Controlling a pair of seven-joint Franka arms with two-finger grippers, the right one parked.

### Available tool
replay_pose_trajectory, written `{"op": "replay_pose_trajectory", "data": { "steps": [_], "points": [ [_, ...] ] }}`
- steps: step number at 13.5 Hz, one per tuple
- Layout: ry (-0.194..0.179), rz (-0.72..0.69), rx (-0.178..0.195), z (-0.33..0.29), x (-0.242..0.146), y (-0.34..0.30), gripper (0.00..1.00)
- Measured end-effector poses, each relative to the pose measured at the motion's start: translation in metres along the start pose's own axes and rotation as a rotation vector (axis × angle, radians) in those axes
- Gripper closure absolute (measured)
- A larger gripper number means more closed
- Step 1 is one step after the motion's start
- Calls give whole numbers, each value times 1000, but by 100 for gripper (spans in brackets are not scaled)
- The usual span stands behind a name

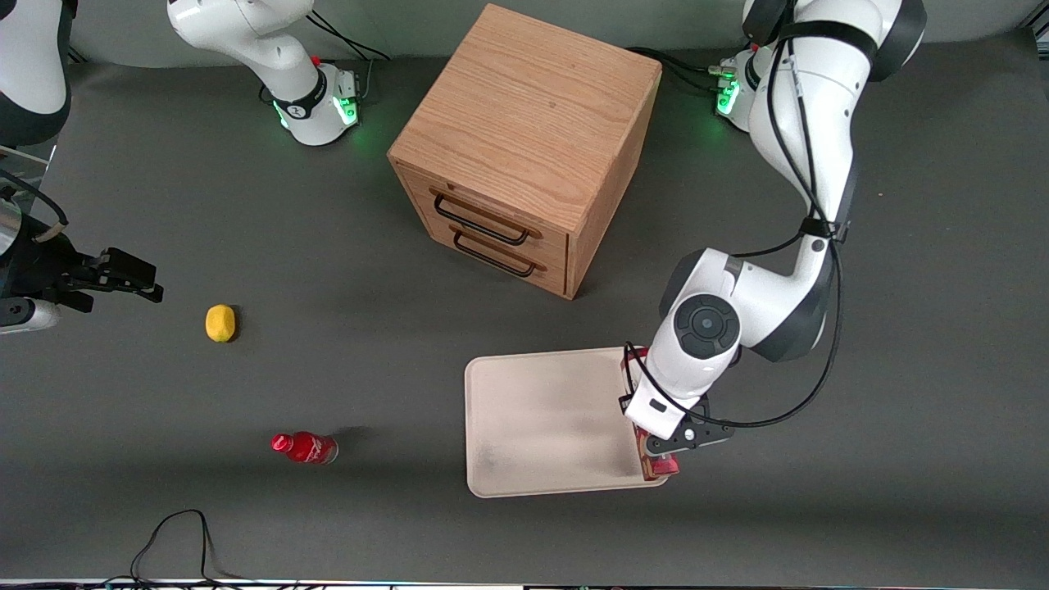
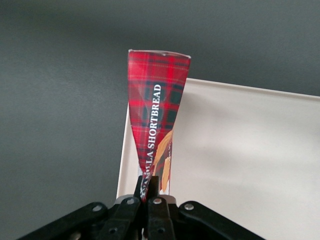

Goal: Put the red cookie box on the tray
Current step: 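Lower the held box onto the tray's edge and open the left gripper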

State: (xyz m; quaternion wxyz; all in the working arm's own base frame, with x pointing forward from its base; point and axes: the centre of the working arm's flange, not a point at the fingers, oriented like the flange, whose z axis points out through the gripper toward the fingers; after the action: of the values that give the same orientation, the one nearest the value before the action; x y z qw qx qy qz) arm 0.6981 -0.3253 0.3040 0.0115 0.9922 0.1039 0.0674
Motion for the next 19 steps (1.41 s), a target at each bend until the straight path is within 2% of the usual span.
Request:
{"op": "replay_pose_trajectory", "data": {
  "steps": [6, 8, 14, 16, 17, 19],
  "points": [
    [7, 8, -4, 36, -2, 1, 97],
    [9, 9, -5, 36, -2, 1, 94],
    [25, 6, -15, 23, 2, 1, 30],
    [11, 1, 1, -5, 5, -1, 8],
    [0, -3, 14, -30, 6, -3, 0],
    [-10, -10, 26, -94, 4, -9, 0]
  ]
}}
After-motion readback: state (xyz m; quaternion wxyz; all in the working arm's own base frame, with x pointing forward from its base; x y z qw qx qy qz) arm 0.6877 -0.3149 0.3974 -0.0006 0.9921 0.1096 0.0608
